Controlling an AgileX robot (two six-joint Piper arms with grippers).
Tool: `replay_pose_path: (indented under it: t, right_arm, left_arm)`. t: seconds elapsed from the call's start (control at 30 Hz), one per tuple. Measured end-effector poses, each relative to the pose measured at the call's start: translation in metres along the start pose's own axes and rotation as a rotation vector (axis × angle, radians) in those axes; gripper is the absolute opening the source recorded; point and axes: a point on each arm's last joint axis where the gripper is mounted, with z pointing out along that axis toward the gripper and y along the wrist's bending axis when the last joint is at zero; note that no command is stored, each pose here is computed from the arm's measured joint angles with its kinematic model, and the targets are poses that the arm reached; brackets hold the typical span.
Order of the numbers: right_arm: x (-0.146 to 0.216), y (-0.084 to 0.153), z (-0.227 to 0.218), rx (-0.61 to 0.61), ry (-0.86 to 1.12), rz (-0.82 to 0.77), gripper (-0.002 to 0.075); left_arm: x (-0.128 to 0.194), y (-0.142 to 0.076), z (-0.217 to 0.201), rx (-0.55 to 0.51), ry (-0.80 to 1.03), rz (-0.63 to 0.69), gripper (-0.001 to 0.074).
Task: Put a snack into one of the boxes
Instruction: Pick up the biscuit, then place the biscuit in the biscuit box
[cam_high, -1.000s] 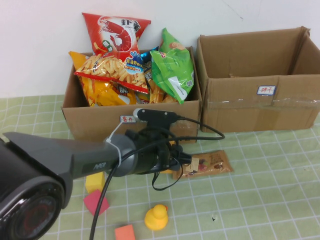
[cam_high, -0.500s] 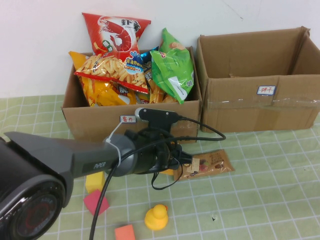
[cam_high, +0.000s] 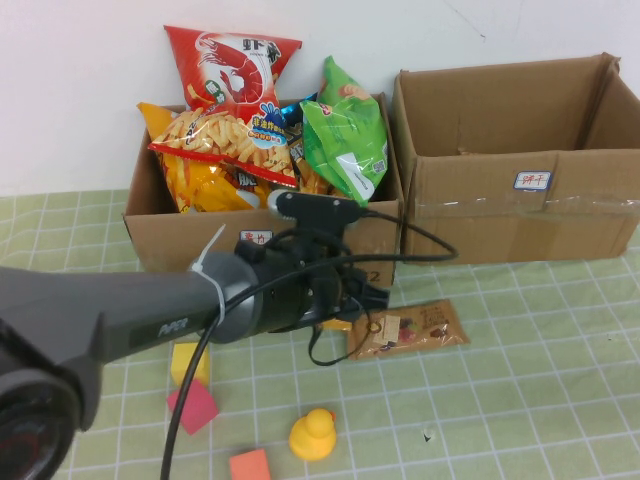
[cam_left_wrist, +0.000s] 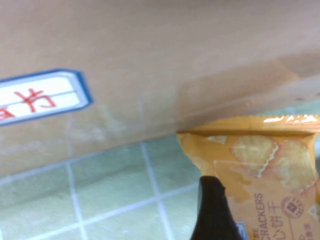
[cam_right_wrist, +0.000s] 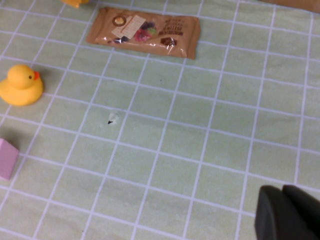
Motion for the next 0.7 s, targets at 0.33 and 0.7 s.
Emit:
replay_pose_path:
  t: [0.33, 0.7]
  right_arm:
    - [0.001, 0.000, 0.000, 0.000, 0.002, -0.004, -0.0002]
    - [0.001, 0.000, 0.000, 0.000, 0.002, -0.006, -0.0002]
  left_arm:
    - [-0.008, -0.040, -0.057, 0.126, -0.063, 0.130, 0.0393]
    - [-0.030, -0.062, -0.100, 0.345, -0.238, 0.183, 0.0393]
